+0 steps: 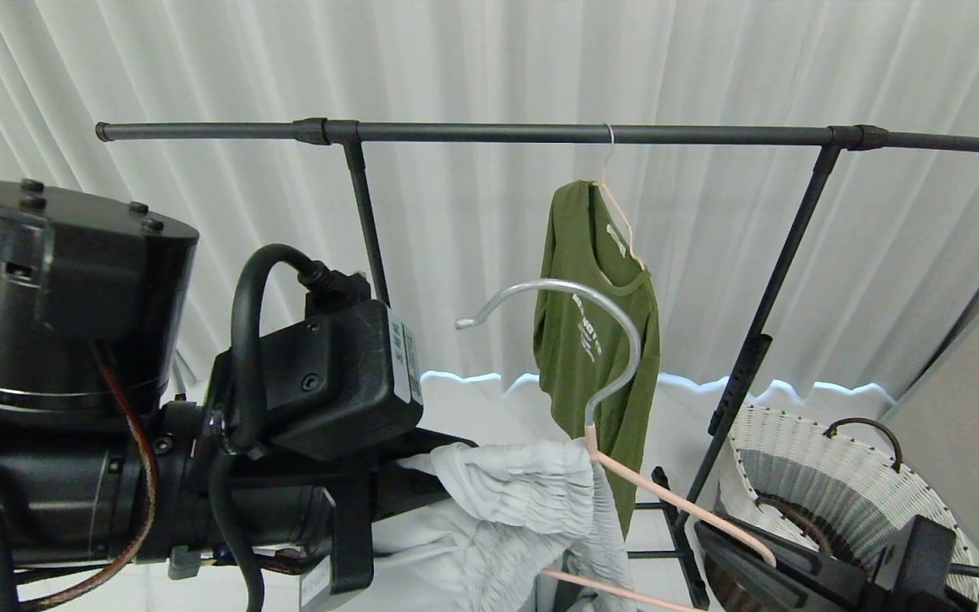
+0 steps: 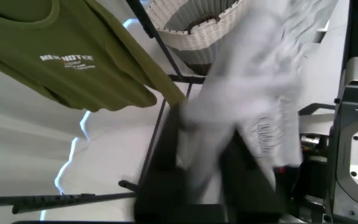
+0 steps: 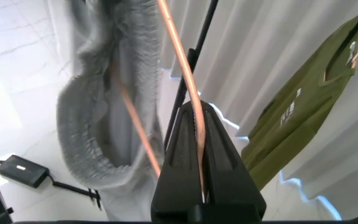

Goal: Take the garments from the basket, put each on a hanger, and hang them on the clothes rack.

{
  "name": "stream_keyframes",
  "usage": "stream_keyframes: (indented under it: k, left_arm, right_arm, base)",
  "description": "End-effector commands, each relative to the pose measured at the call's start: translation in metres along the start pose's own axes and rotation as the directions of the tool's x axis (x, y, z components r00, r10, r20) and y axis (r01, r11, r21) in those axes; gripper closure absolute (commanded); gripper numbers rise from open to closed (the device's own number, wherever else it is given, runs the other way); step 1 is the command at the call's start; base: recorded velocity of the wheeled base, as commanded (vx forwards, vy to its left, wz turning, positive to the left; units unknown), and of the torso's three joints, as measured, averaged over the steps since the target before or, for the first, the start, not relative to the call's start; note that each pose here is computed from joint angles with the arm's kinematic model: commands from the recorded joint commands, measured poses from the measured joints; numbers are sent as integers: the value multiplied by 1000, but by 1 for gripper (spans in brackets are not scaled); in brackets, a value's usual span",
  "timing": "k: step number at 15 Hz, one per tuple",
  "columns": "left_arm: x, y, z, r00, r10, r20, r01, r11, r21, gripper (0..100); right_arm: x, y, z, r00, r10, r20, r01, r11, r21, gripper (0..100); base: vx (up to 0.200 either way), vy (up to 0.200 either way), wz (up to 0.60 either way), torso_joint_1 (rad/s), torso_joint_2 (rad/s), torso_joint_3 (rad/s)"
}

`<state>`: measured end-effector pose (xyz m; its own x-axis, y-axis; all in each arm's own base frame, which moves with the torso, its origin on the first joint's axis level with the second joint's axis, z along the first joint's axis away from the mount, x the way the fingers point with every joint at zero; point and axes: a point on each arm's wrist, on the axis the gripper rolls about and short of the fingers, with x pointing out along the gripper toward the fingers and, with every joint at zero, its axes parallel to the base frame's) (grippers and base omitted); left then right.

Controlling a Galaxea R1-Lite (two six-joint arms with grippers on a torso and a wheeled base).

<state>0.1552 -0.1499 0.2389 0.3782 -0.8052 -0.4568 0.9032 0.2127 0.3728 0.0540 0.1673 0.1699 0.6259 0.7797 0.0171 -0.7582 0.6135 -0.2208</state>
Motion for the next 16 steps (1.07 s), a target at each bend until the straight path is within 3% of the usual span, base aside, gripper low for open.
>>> stream_keyframes:
  k: [1, 5, 6, 13, 16]
  left_arm:
    - [0, -1, -1, 1000, -3, -4, 3, 1000, -2, 100]
    - [-2, -3, -4, 1000, -3, -6, 3, 1000, -3, 100]
    - [-4, -5, -4, 1000, -2, -7, 2, 1000, -3, 100]
    - [-21, -17, -12, 998, 53, -19, -53, 999, 5, 100]
    - [-15, -14, -17, 984, 176, 6, -176, 984, 26, 100]
  right_arm:
    - [1, 0, 0, 1000, 0, 0, 0, 1000, 0, 100]
    - [0, -1, 0, 1000, -8, 1, 8, 1000, -2, 100]
    - [0, -1, 0, 1000, -8, -1, 8, 1000, -12, 0]
    - [5, -18, -3, 994, -109, -19, 108, 993, -40, 0]
    - [5, -17, -4, 995, -102, -23, 101, 994, -38, 0]
  base:
    - [0, 0, 0, 0, 0, 0]
    - [0, 0, 0, 0, 0, 0]
    - [0, 0, 0, 0, 0, 0]
    - [0, 0, 0, 0, 0, 0]
    - [0, 0, 0, 0, 0, 0]
